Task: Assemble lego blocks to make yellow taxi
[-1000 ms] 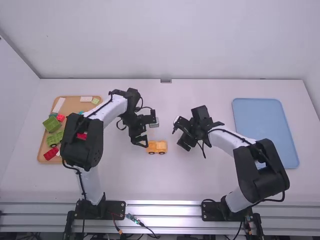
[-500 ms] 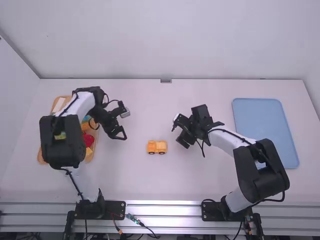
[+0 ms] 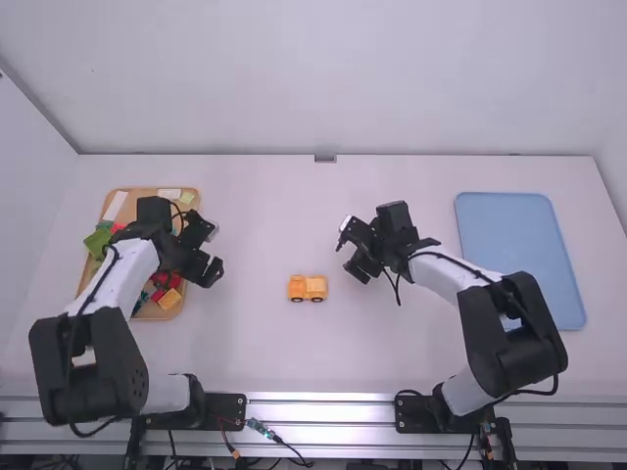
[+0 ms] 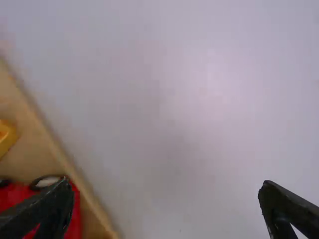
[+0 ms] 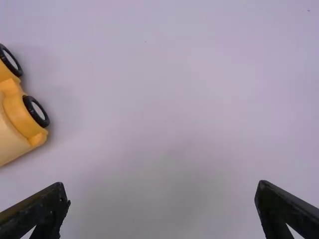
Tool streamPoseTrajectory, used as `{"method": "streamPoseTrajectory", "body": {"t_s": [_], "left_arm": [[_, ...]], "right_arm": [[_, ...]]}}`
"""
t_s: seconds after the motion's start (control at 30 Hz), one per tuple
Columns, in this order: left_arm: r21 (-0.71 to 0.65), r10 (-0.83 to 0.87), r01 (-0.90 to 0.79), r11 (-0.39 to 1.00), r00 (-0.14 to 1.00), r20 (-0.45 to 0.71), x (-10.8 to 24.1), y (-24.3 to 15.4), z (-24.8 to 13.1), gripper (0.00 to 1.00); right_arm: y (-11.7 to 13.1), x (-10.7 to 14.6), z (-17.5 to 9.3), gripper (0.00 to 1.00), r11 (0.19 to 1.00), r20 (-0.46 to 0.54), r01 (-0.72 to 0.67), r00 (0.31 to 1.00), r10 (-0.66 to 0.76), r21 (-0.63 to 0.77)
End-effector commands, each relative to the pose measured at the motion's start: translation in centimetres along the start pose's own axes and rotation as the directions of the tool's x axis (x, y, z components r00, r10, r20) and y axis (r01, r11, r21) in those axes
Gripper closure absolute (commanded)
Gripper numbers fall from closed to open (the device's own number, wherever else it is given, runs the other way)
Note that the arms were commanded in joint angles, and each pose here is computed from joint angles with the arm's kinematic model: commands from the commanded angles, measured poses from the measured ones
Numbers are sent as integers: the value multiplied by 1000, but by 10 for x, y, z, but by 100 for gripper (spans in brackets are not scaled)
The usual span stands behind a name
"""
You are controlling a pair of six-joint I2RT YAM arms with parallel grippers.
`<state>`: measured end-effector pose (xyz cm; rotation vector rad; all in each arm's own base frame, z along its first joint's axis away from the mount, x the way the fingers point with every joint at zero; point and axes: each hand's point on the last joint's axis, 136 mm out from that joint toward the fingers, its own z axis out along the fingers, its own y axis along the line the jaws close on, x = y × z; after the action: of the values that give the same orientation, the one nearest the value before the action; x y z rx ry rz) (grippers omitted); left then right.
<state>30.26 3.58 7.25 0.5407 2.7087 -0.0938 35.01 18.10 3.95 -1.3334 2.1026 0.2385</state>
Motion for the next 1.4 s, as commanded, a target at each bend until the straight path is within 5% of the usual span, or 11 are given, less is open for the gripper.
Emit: {"method": "streamPoseTrajectory", "body": {"t_s": [0.0,0.53,1.03,1.17,1.27,1.37], "left_arm": [[-62,-83,83,995,997,-1,9,6,-6,1],[-277,-280,282,918,959,50,23,40,-3,1],[-109,-536,532,840,844,-11,63,51,16,0],[-130,-538,528,839,842,-53,70,51,25,6],[-120,-519,509,852,852,-68,72,48,26,25],[-123,-509,498,858,858,-74,74,49,26,29]], "right_arm": [[-12,-11,-9,1,999,28,32,999,-33,38],[-38,-29,-27,1,999,67,2,998,-4,36],[-31,-37,-25,1,999,81,25,996,-27,26],[-27,-40,-23,1,999,82,35,996,-36,20],[-28,-40,-24,1,999,82,35,996,-36,22],[-30,-39,-25,1,999,81,28,996,-30,25]]}}
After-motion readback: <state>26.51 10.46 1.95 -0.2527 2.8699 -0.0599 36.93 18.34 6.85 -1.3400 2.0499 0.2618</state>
